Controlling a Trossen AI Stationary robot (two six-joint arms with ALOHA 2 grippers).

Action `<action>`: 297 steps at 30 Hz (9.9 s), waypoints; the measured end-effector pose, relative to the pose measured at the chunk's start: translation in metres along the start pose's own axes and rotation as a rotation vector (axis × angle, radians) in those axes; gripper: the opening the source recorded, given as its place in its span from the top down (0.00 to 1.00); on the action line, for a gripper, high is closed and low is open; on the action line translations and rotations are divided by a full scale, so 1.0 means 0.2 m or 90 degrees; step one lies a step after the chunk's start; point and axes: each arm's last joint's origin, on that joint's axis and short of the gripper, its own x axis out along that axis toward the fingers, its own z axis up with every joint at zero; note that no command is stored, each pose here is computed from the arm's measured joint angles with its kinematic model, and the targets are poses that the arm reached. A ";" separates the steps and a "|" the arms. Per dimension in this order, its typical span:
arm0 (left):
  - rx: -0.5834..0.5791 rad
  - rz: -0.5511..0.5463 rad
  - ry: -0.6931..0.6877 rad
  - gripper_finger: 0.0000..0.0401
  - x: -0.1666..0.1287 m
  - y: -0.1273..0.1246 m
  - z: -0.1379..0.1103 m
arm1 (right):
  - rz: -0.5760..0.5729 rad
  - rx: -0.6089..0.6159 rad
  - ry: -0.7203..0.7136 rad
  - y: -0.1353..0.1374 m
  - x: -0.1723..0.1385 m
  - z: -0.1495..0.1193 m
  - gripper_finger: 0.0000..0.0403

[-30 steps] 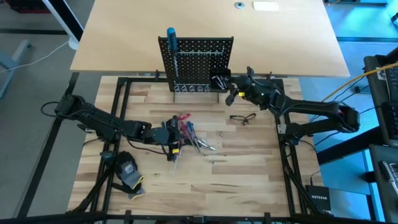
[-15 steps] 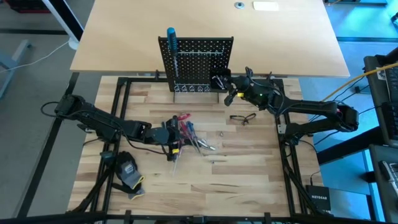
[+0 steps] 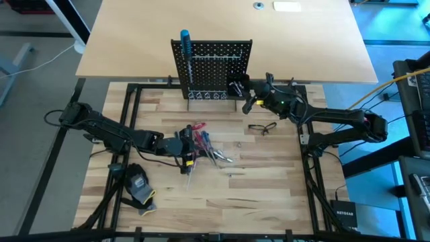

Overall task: Hang tools onto peg board
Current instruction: Put the silver socket into the black bin on the peg board

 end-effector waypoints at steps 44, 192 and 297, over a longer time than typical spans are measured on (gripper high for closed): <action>-0.007 0.000 0.002 0.66 0.00 0.00 0.00 | 0.159 0.159 0.566 0.64 -0.24 -0.52 0.51; 0.000 -0.011 -0.048 0.66 -0.04 -0.01 0.05 | 0.342 0.076 0.067 0.37 -0.31 0.13 0.49; 0.005 -0.007 -0.046 0.66 -0.04 0.00 0.05 | 0.136 -0.261 0.199 0.52 -0.23 0.02 0.83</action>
